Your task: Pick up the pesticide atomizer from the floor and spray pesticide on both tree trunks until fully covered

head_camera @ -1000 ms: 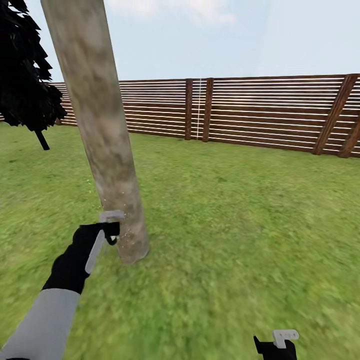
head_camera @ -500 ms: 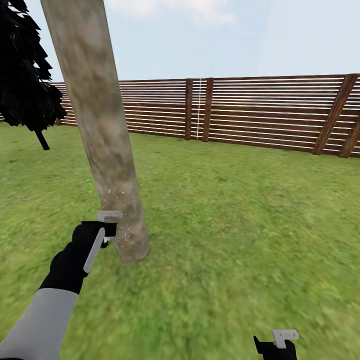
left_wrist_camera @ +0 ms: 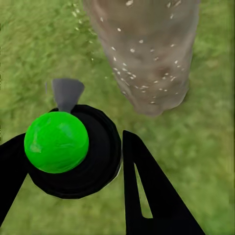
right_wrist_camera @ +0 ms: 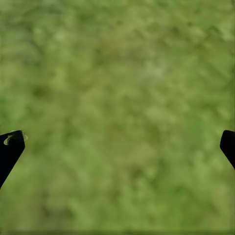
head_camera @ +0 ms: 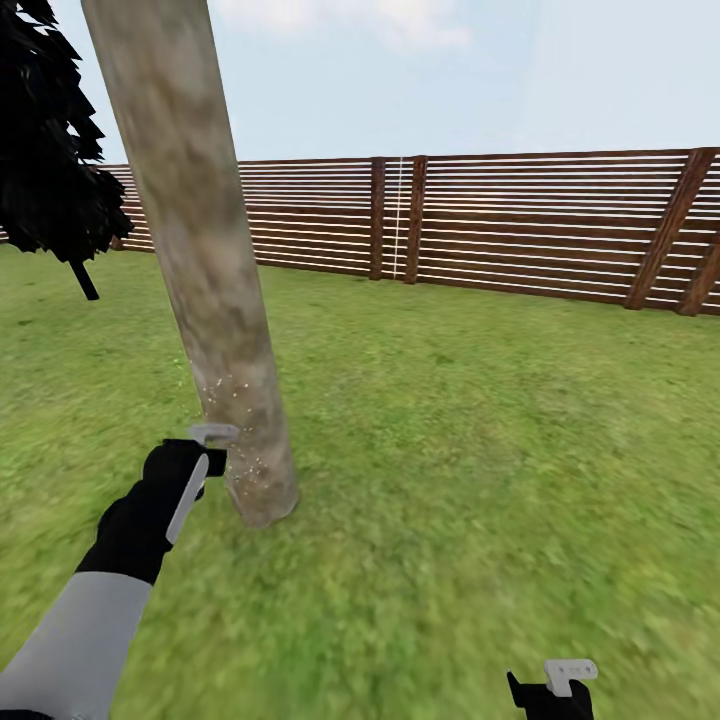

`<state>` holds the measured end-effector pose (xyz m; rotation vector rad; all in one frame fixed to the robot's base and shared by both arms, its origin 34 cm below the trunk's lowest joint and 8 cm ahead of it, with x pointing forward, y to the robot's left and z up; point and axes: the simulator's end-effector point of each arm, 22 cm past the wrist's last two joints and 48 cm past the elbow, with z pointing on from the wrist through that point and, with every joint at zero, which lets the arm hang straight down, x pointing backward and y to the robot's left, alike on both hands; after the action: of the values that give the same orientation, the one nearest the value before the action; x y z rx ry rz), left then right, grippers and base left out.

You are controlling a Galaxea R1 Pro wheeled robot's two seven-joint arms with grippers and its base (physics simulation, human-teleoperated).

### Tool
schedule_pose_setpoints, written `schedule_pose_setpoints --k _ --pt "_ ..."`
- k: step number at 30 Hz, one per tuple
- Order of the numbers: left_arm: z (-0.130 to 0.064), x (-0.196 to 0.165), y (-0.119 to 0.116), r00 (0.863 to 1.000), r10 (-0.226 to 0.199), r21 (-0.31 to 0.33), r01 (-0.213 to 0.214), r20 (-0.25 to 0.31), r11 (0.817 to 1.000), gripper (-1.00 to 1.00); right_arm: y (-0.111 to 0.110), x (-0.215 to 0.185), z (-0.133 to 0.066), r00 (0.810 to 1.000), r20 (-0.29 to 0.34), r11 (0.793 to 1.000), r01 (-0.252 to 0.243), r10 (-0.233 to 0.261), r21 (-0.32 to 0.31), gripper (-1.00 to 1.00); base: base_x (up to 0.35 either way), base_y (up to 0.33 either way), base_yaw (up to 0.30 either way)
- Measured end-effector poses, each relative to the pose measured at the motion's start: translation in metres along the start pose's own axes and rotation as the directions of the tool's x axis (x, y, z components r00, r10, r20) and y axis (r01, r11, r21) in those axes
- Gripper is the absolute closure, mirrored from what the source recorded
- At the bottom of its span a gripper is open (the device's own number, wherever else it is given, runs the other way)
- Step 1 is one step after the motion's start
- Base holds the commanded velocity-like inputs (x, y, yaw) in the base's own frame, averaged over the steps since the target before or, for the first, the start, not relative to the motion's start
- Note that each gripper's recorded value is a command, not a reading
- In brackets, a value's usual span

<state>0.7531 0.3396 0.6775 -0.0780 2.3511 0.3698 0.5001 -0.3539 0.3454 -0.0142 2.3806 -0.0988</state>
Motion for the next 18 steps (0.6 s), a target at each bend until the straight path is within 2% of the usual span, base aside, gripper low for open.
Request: schedule_pose_setpoints --k 1,2,6,8,9,13,14,15,16,17,18 --pt "0.002 0.003 0.012 1.000 -0.002 -0.021 0.002 -0.010 1.000 1.00 0.000 0.000 0.000 1.000 0.000 1.000 0.000 0.000 0.000 -1.00 0.000 0.000 0.000" --pt "0.011 0.018 0.021 0.999 -0.018 -0.032 0.017 -0.044 0.999 1.00 0.001 0.000 0.000 1.000 0.000 1.000 0.000 0.000 -0.001 -1.00 0.000 0.000 0.000" --pt "0.043 0.079 0.007 0.985 -0.014 -0.015 0.011 -0.171 1.000 1.00 0.001 0.000 0.000 1.000 -0.001 1.000 -0.001 0.001 -0.001 -1.00 0.000 0.000 0.000" --pt "0.061 0.102 -0.001 0.984 -0.020 -0.007 0.019 -0.178 1.000 1.00 0.001 0.000 0.000 1.000 -0.001 1.000 -0.001 0.001 -0.001 -1.00 0.000 0.000 0.000" --pt "0.068 0.119 -0.006 0.980 -0.019 -0.002 0.019 -0.199 1.000 1.00 0.001 0.000 0.000 1.000 0.000 1.000 -0.001 0.001 -0.001 -1.00 0.000 0.000 0.000" --pt "0.071 0.143 -0.017 0.972 -0.012 0.013 0.015 -0.234 1.000 1.00 0.001 0.000 0.000 1.000 0.000 1.000 -0.001 0.001 -0.001 -1.00 0.000 0.000 0.000" --pt "0.073 0.150 -0.019 0.976 -0.017 0.013 0.020 -0.216 1.000 1.00 0.001 0.000 0.000 1.000 0.000 1.000 -0.001 0.001 -0.001 -1.00 0.000 0.000 0.000" --pt "0.077 0.151 -0.019 0.987 -0.029 0.009 0.031 -0.161 0.999 1.00 0.002 0.001 0.000 1.000 -0.001 1.000 -0.001 0.001 -0.002 -1.00 0.000 0.000 0.000" --pt "0.078 0.157 -0.019 0.990 -0.035 0.006 0.036 -0.137 0.999 1.00 0.002 0.001 0.000 1.000 -0.001 1.000 -0.001 0.001 -0.003 -1.00 0.000 0.000 0.000" --pt "0.081 0.178 -0.020 0.988 -0.034 0.006 0.035 -0.148 0.999 1.00 0.002 0.001 0.000 1.000 -0.001 1.000 -0.001 0.001 -0.003 -1.00 0.045 -0.064 0.000" --pt "0.084 0.211 -0.022 0.980 -0.030 0.006 0.032 -0.197 0.999 1.00 0.003 0.001 0.000 1.000 -0.001 1.000 -0.001 0.001 -0.004 -1.00 0.148 -0.141 0.000"
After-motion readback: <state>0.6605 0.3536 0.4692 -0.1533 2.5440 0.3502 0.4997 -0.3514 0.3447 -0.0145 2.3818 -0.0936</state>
